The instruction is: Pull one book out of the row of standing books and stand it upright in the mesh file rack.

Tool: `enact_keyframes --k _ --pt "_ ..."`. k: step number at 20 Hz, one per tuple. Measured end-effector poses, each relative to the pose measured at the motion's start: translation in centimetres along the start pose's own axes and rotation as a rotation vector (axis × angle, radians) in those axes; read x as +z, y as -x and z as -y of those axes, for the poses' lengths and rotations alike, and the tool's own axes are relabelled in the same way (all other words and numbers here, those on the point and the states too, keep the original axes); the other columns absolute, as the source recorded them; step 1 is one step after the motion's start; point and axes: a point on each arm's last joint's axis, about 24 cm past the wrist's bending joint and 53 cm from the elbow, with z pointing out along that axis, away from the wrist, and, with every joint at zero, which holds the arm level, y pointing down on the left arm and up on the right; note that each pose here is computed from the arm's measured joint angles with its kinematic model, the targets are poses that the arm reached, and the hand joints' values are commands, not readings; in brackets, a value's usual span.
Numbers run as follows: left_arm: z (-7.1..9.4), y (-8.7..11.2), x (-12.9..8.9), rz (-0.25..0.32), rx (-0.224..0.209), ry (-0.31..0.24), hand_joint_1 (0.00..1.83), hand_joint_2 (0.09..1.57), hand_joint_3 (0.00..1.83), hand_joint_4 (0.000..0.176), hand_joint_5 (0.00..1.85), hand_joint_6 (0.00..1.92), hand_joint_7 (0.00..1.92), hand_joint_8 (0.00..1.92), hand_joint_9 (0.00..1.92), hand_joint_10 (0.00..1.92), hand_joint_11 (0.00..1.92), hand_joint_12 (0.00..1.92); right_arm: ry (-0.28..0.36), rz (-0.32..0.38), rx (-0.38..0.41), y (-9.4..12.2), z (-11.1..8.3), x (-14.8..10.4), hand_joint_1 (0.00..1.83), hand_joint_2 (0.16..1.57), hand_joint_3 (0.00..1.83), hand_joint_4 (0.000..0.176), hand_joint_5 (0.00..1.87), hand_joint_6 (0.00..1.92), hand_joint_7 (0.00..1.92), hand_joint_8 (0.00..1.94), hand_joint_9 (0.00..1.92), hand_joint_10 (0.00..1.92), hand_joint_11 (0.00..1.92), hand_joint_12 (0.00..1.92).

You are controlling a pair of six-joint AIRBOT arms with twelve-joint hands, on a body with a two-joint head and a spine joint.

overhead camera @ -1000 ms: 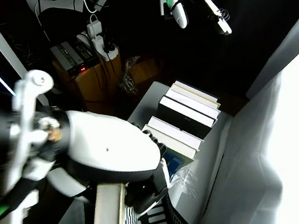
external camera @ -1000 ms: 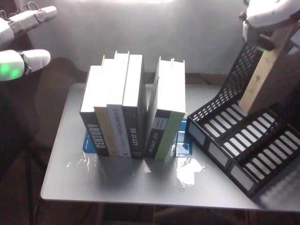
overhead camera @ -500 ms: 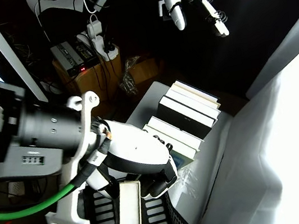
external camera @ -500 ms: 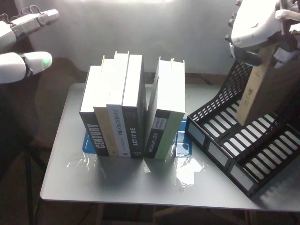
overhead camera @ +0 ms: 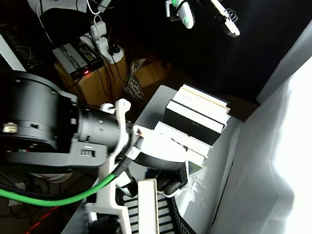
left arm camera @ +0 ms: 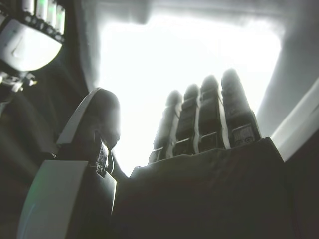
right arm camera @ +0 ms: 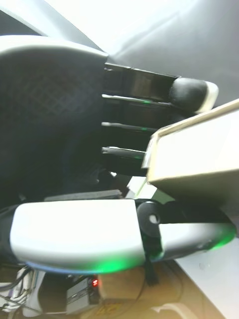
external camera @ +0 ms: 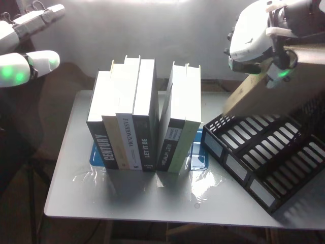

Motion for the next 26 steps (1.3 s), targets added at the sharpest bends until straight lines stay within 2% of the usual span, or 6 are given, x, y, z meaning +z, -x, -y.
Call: enact_keyframes --k 4,5,6,17,20,26 --pt "-0.1 -0.6 0.3 -0.009 -0.002 -0.013 0.39 1.51 0.00 0.000 0.01 0.00 0.00 0.00 0.00 0.00 0.00 0.00 -0.042 -0.029 0.026 -1.8 2.1 0.4 1.34 1.22 0.00 0.000 0.70 1.20 0.81 1.39 0.71 1.56 0.61 1.81" --pt "0.0 -0.4 0.3 -0.007 0.001 -0.017 0.37 1.51 0.00 0.010 0.00 0.00 0.00 0.00 0.00 0.00 0.00 0.00 -0.057 -0.032 0.026 -2.0 2.8 0.4 0.88 1.33 0.03 0.065 0.56 1.55 0.58 1.21 0.47 1.42 0.30 1.85" --pt "0.1 -0.3 0.3 -0.004 0.000 -0.020 0.35 1.51 0.00 0.012 0.00 0.00 0.00 0.00 0.00 0.00 0.00 0.00 -0.067 -0.044 0.037 -2.7 3.3 0.4 1.16 1.19 0.00 0.000 0.83 1.08 0.87 1.25 0.73 1.29 0.55 1.78" --pt "0.2 -0.6 0.5 -0.012 0.006 -0.042 0.41 1.49 0.00 0.000 0.05 0.00 0.00 0.00 0.00 0.00 0.00 0.00 -0.080 -0.104 0.055 -5.6 3.8 1.3 1.16 1.28 0.00 0.000 0.63 1.51 0.74 1.35 0.53 1.13 0.22 1.64" --pt "0.1 -0.7 0.5 -0.013 0.006 -0.040 0.45 1.48 0.00 0.000 0.06 0.00 0.00 0.00 0.00 0.00 0.00 0.00 -0.079 -0.108 0.055 -5.7 3.7 1.3 1.08 1.18 0.00 0.000 0.24 0.22 0.26 0.08 0.17 0.51 0.00 1.18" --pt "-0.1 -0.9 0.5 -0.016 0.005 -0.037 0.41 1.48 0.00 0.000 0.03 0.00 0.00 0.00 0.00 0.00 0.00 0.00 -0.074 -0.091 0.061 -5.4 3.4 1.1 0.96 1.14 0.00 0.030 0.00 0.00 0.08 0.00 0.04 0.28 0.00 0.50"
